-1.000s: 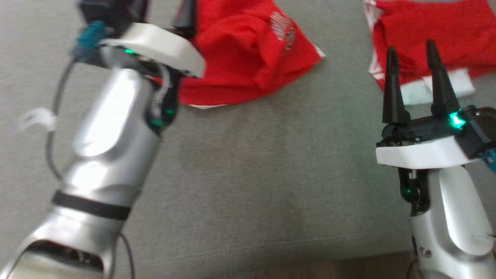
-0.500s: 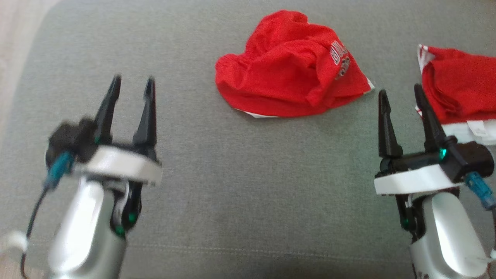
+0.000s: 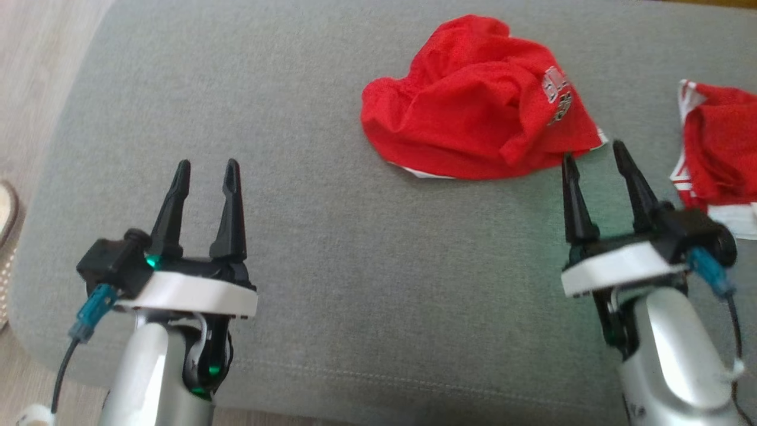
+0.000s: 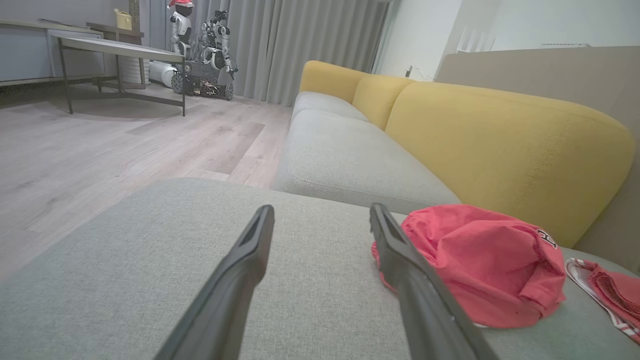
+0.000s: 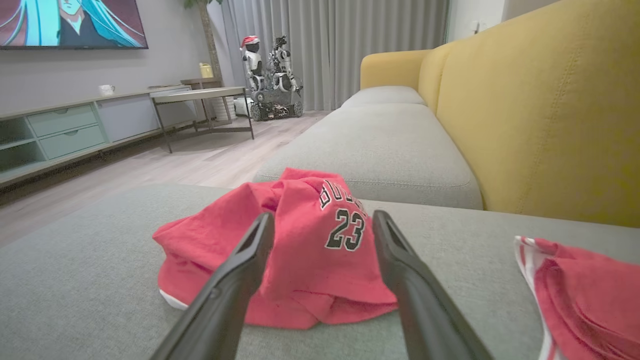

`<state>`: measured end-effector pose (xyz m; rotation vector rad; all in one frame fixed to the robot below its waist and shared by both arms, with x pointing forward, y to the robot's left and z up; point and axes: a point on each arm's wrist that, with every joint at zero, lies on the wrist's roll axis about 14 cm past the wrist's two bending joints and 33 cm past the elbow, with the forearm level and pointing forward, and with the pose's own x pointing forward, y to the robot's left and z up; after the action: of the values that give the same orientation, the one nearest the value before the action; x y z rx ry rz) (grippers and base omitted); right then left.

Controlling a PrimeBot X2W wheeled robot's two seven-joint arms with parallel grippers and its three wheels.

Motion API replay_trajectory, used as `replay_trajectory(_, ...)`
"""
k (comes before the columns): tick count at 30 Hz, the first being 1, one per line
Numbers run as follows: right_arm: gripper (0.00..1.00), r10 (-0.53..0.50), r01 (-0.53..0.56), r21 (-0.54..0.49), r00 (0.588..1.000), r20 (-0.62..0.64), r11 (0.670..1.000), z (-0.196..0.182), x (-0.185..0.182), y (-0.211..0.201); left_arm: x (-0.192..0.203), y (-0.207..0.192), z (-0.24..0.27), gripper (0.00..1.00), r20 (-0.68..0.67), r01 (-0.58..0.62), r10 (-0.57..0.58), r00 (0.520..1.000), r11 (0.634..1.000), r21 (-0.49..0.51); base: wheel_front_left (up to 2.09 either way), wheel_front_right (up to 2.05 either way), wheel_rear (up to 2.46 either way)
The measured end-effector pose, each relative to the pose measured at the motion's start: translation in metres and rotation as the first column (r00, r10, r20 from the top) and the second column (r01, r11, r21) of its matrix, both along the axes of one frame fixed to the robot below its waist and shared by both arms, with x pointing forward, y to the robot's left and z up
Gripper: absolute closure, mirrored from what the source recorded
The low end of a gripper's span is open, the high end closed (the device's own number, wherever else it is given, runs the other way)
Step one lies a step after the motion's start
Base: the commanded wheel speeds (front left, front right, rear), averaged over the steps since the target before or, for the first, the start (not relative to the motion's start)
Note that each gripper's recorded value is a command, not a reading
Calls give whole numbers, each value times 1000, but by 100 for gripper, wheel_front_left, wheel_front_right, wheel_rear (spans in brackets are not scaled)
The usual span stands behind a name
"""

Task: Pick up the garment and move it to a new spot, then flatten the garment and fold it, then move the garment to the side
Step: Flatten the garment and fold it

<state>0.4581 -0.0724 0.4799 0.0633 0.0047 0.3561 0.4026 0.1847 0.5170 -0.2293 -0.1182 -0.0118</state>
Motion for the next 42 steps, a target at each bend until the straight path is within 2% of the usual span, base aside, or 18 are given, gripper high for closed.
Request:
replay_trajectory(4, 0, 31, -31, -15, 999, -39, 999, -8, 20, 14, 5, 6, -2, 0, -4, -14, 14, 1000, 1000, 0, 0, 0, 0)
replay_trajectory(8, 0, 77, -84, -44, 987, -139, 996, -34, 32, 33, 6, 11, -8, 0, -24, -30, 29, 999, 999, -22, 0, 0, 0)
replay_trajectory(14, 0, 134, -160, -103, 966, -221, 982, -63, 44, 49, 2, 18, -21, 0, -63, -55, 53, 997, 998, -30, 0, 0, 0)
replay_trajectory(15, 69, 138, -168, -120, 965, -224, 978, -66, 47, 50, 2, 19, -21, 0, -66, -57, 55, 996, 998, -29, 0, 0, 0)
replay_trajectory(16, 100, 140, -172, -138, 966, -217, 975, -66, 50, 49, 2, 19, -22, 0, -67, -58, 56, 996, 998, -28, 0, 0, 0)
replay_trajectory(19, 100, 171, -188, -147, 978, -120, 971, -43, 60, 58, 3, 20, -21, 0, -65, -64, 62, 996, 998, -30, 0, 0, 0)
replay_trajectory(20, 100, 171, -188, -147, 978, -120, 971, -43, 60, 58, 3, 20, -21, 0, -65, -64, 62, 996, 998, -30, 0, 0, 0)
replay_trajectory(21, 100, 202, -209, -160, 978, -57, 965, -27, 59, 66, 3, 18, -18, 0, -58, -58, 56, 997, 998, -33, 0, 0, 0)
replay_trajectory(25, 100, 248, -240, -164, 968, 31, 957, 0, 52, 77, 3, 13, -13, 0, -42, -45, 44, 998, 998, -38, 0, 0, 0)
replay_trajectory(28, 100, 308, -286, -161, 942, 133, 945, 36, 39, 94, 2, 9, -5, 0, -19, -31, 30, 999, 999, -43, 0, 0, 0)
replay_trajectory(32, 100, 363, -328, -162, 887, 285, 931, 92, 19, 106, -2, 2, 4, 0, 4, -12, 12, 1000, 999, -51, 0, 0, 0)
replay_trajectory(37, 100, 332, -296, -149, 856, 397, 943, 150, 20, 91, -8, -5, 4, 0, 5, 4, -4, 1000, 998, -57, 0, 0, 0)
replay_trajectory(39, 100, 297, -265, -135, 865, 405, 955, 164, 34, 81, -8, -5, 1, 0, -4, 5, -5, 1000, 998, -57, 0, 0, 0)
replay_trajectory(42, 100, 258, -221, -141, 893, 368, 965, 162, 59, 67, -7, -3, -7, 0, -28, -2, 0, 1000, 998, -65, 0, 0, 0)
